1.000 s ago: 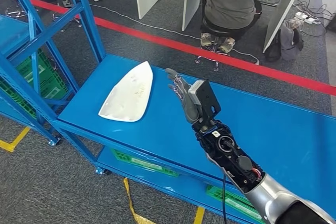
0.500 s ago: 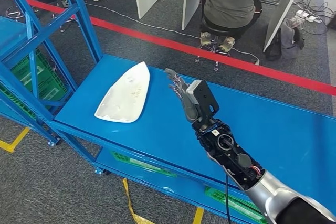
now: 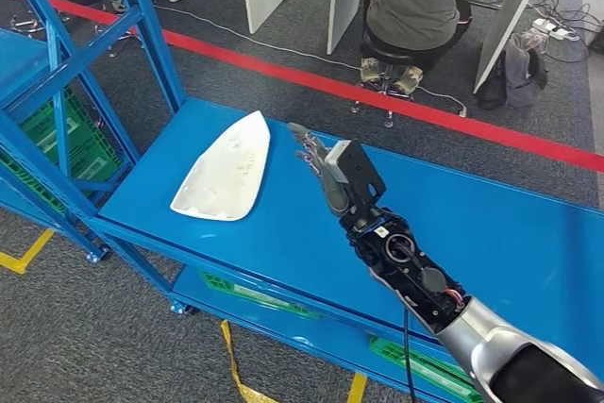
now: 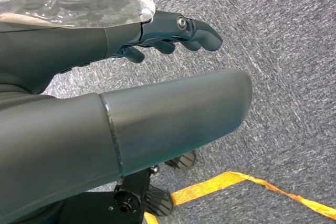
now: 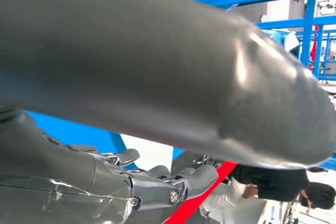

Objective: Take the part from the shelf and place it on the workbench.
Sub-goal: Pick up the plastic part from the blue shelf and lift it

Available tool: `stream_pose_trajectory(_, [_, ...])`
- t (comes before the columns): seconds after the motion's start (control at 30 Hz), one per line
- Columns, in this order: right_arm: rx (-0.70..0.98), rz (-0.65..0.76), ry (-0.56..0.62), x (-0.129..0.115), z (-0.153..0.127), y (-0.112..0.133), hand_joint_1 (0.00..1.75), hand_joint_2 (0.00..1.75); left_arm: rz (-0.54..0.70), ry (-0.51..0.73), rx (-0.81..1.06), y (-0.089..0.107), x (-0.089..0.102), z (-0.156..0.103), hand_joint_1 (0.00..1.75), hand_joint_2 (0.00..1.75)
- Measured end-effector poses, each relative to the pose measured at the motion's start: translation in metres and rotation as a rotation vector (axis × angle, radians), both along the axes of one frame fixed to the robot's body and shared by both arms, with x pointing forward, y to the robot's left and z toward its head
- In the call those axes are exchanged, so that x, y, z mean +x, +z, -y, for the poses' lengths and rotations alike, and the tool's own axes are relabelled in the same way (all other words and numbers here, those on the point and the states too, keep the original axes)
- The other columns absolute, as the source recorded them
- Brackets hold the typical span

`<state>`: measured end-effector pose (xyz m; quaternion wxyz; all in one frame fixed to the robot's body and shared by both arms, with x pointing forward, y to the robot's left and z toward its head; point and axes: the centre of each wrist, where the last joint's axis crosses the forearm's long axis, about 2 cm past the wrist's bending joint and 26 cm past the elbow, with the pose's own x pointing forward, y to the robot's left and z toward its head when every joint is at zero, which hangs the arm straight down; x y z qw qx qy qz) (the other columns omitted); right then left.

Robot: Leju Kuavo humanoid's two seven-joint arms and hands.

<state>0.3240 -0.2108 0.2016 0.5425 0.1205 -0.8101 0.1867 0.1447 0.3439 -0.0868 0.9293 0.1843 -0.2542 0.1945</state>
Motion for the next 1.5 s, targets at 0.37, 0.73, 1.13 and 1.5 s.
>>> stream_pose_trajectory(0.37, [-0.009,-0.006,0.015,0.007,-0.001,0.0,0.0,0.0,0.005,0.003,0.007,0.001,0.002,-0.003,0.0,0.0])
stream_pose_trajectory(0.73, [-0.023,-0.032,0.029,0.006,-0.005,-0.008,0.0,0.0,0.006,0.016,0.007,0.0,-0.001,-0.004,0.0,0.0])
stream_pose_trajectory(1.13, [-0.031,-0.028,0.037,0.008,-0.007,-0.007,0.0,0.0,0.009,0.021,0.008,0.001,0.0,-0.006,0.0,0.0])
stream_pose_trajectory(1.5, [-0.041,-0.041,0.043,0.007,-0.008,-0.011,0.0,0.0,0.009,0.024,0.005,0.0,-0.001,-0.005,0.0,0.0])
